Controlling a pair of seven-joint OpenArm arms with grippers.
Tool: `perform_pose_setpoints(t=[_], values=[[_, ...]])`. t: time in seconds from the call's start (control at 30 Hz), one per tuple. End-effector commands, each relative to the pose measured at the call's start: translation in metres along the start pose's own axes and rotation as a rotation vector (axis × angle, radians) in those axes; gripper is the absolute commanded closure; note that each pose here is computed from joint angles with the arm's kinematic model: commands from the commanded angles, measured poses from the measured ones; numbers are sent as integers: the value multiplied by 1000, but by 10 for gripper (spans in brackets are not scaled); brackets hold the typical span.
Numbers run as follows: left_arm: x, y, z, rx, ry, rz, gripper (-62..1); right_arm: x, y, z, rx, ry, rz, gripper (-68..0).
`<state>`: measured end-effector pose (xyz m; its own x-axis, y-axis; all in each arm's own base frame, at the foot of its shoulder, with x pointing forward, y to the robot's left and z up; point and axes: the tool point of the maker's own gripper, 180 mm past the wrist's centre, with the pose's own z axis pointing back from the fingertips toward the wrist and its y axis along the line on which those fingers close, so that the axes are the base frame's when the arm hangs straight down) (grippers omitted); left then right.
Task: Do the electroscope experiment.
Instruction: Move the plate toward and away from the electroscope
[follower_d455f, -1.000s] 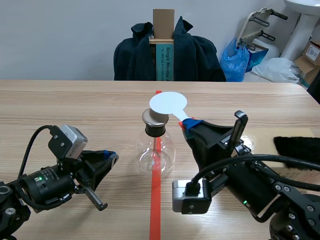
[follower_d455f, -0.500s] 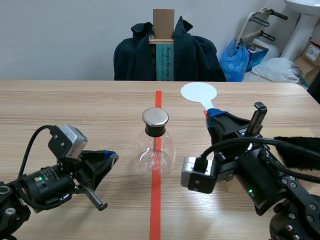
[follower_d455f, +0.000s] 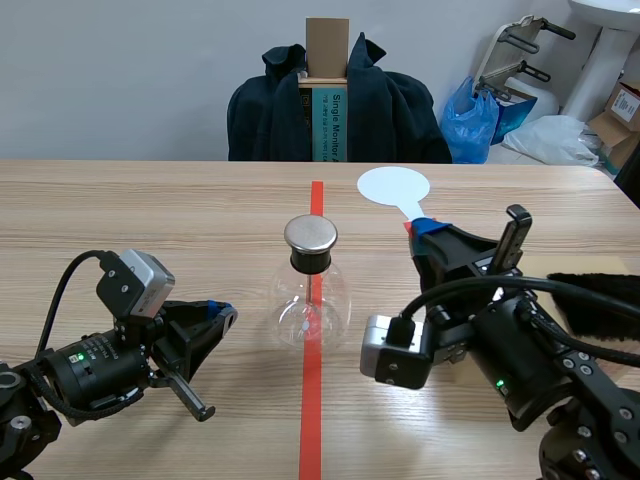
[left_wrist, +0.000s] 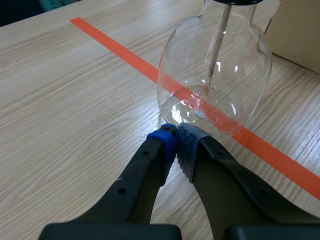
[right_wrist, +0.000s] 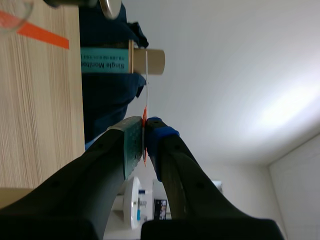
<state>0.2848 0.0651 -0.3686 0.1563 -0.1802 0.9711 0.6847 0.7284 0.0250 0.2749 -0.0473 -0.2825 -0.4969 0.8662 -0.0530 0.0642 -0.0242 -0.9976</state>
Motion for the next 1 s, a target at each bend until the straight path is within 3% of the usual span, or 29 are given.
perform_pose_setpoints(t=[0.0, 0.47, 0.97], values=[[14, 1, -5, -2, -45, -3, -41, 2, -9, -4, -35, -19, 6, -7], [14, 1, -5, -2, -45, -3, -41, 41, -8, 1, -28, -242, 8, -7], [14, 1, -5, -2, -45, -3, -41, 59, -8, 7, -27, -347, 10, -7]])
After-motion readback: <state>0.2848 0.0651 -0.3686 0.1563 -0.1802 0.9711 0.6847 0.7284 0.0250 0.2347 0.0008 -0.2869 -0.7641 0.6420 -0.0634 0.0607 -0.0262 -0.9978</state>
